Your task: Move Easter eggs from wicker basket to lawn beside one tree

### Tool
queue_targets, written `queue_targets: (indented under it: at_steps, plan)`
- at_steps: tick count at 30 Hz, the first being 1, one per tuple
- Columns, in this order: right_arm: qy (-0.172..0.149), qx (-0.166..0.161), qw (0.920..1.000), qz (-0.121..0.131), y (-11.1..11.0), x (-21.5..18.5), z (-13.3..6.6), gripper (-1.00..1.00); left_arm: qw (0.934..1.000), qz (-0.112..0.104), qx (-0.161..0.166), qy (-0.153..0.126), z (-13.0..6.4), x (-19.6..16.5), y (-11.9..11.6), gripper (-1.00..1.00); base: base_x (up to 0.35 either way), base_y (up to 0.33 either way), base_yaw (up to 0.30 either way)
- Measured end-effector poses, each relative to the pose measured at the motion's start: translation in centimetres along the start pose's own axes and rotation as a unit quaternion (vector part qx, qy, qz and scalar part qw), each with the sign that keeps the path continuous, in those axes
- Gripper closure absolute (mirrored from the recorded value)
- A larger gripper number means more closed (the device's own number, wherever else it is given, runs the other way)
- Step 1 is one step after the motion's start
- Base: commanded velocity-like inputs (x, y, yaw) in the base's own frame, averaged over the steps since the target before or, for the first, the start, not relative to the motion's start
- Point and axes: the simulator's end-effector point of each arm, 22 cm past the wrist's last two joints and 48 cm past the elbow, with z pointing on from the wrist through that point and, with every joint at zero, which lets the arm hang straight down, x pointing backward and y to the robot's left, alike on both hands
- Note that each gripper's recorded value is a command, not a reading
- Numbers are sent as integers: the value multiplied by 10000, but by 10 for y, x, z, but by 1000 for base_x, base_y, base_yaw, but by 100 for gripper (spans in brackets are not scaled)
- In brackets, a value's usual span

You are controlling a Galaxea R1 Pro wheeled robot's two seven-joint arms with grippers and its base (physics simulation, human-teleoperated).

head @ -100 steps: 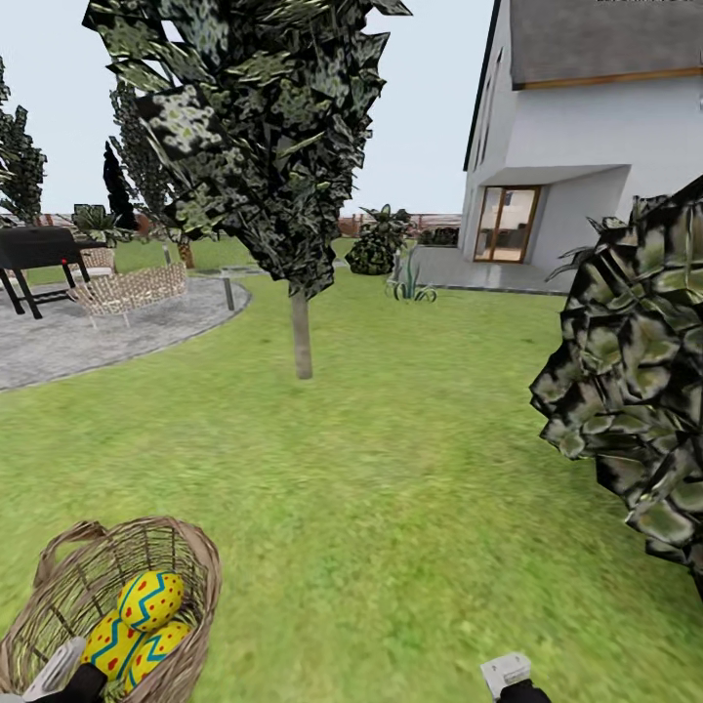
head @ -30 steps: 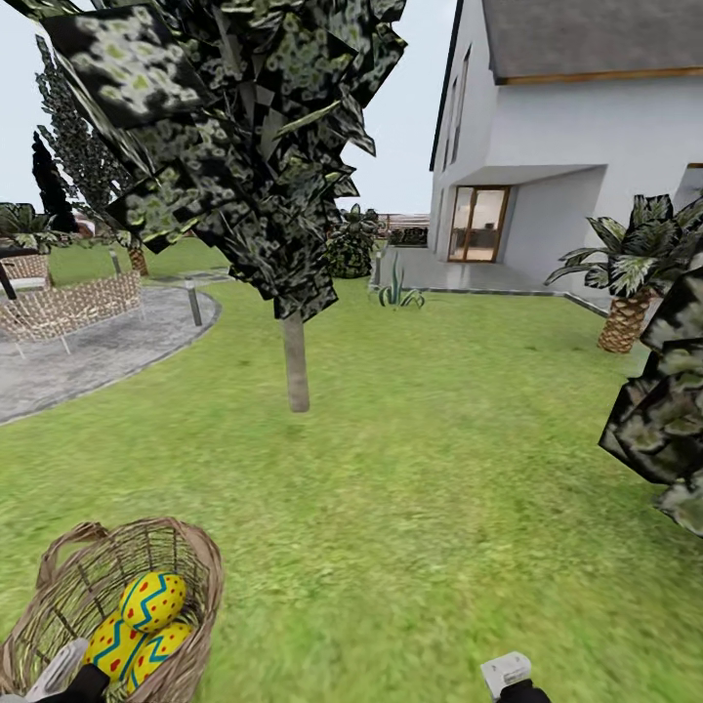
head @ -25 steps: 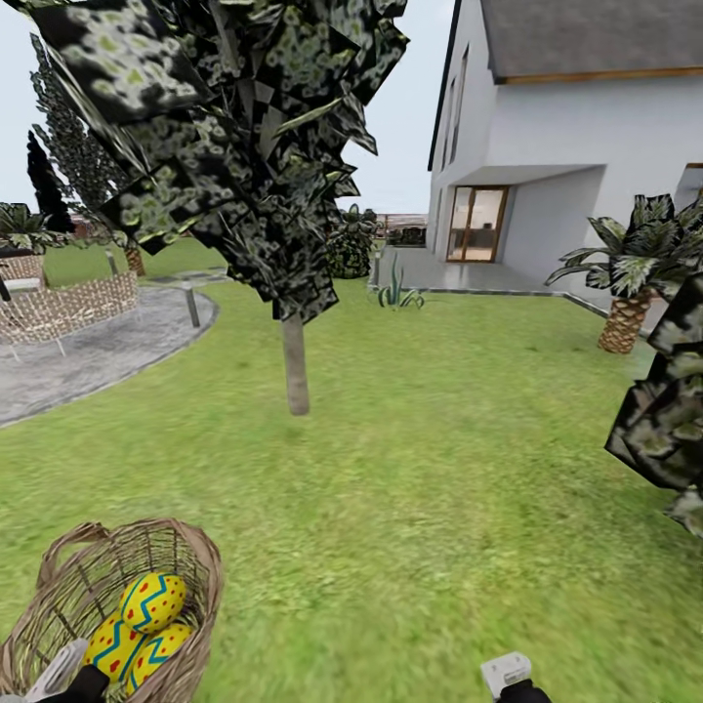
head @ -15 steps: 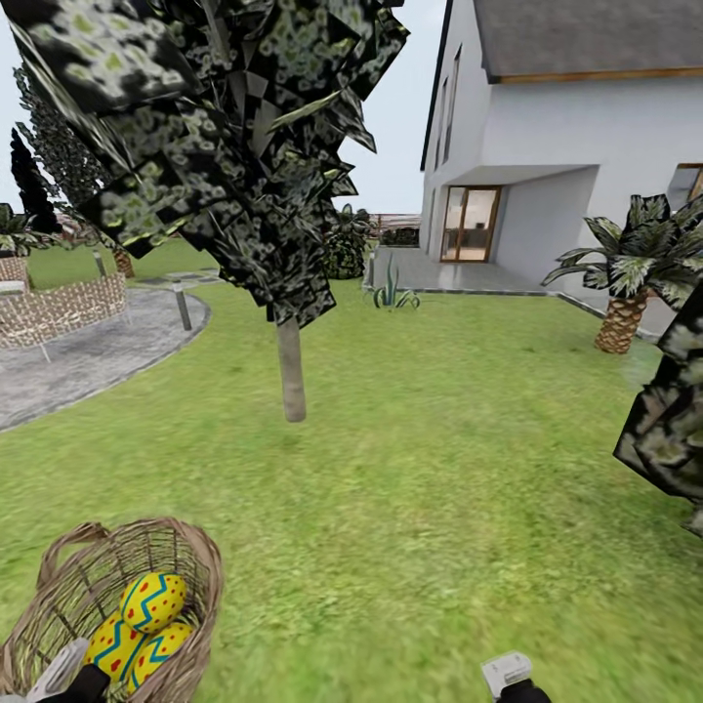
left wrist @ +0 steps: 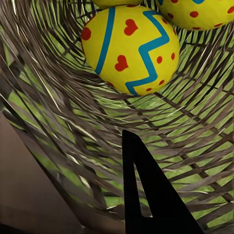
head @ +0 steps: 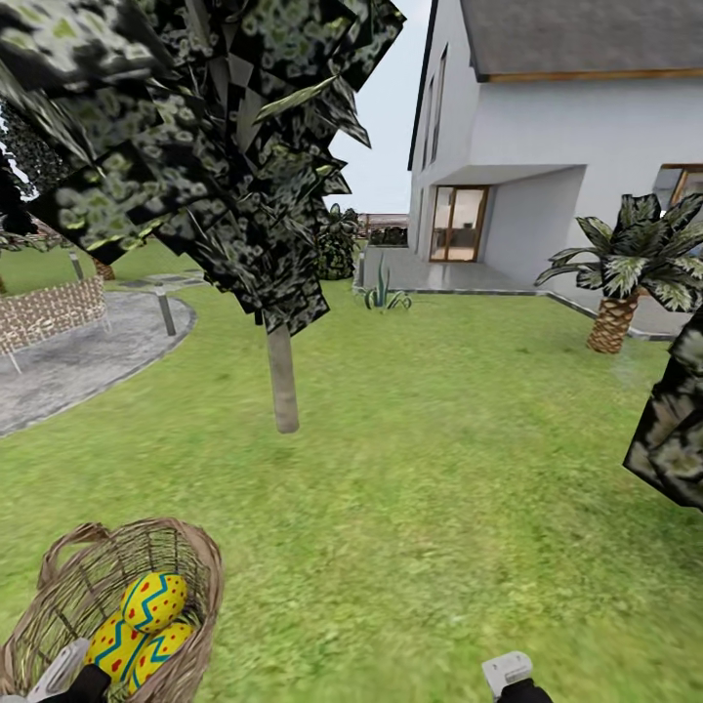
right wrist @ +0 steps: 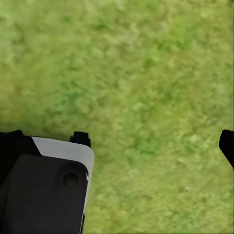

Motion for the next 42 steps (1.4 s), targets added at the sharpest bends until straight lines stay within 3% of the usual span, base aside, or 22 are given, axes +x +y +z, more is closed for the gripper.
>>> queue_targets:
  at_steps: [23, 42]
  plan:
    - [7, -2, 10000, -9, 1, 1, 0, -100, 10000, 82, -3, 32, 1, 4, -3, 100, 337, 85, 0]
    - [10, -11, 10000, -16, 2, 1, 0, -100, 10000, 83, -9, 22, 2, 4, -2, 100, 339, 3, 0]
